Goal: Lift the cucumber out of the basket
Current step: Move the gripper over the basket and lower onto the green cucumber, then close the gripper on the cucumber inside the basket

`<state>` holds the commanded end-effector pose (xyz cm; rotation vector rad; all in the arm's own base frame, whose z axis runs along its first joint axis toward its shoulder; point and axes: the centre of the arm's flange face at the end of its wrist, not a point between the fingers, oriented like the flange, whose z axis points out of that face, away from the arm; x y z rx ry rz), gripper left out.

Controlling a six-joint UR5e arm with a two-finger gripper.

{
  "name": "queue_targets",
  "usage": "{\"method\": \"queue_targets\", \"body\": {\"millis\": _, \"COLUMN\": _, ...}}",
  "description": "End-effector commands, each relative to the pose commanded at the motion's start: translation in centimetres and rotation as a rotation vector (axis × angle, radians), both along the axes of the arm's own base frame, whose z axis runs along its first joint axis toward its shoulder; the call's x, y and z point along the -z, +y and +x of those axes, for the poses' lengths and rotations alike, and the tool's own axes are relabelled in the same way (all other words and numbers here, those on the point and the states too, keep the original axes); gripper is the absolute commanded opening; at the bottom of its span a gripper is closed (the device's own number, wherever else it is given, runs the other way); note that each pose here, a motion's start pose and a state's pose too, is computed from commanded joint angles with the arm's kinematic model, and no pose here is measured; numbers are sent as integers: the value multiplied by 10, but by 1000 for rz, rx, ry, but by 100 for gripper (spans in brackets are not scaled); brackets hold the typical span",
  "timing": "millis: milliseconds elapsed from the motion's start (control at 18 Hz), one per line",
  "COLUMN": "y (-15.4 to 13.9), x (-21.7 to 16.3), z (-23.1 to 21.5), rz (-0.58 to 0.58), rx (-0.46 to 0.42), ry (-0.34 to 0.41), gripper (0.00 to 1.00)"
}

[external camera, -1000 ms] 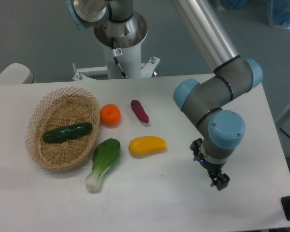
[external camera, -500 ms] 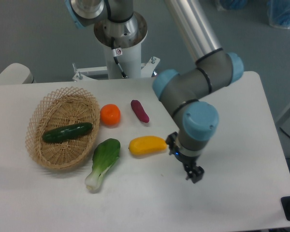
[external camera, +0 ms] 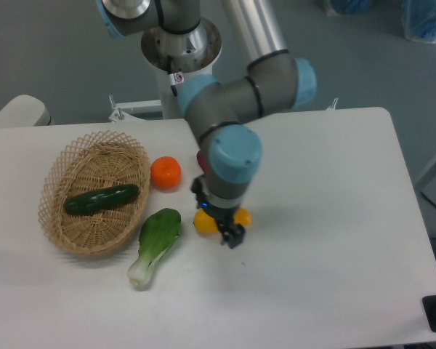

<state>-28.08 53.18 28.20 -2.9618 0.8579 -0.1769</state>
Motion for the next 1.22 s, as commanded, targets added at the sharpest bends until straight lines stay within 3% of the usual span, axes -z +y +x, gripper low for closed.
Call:
{"method": "queue_targets", "body": {"millis": 500, "y": 28, "x": -14, "z": 130, "rz": 4, "rx": -9, "ry": -42, "gripper": 100}}
{"method": "queue_targets", "body": {"millis": 778, "y": 24, "x": -2, "z": 194, "rz": -33, "rx": -36, "ry": -64, "gripper": 100}}
{"method": "queue_targets", "body": {"millis": 1222, "y": 39, "x": 41, "z": 216, "rz": -64, "rx": -82, "ry": -52, "gripper": 100}}
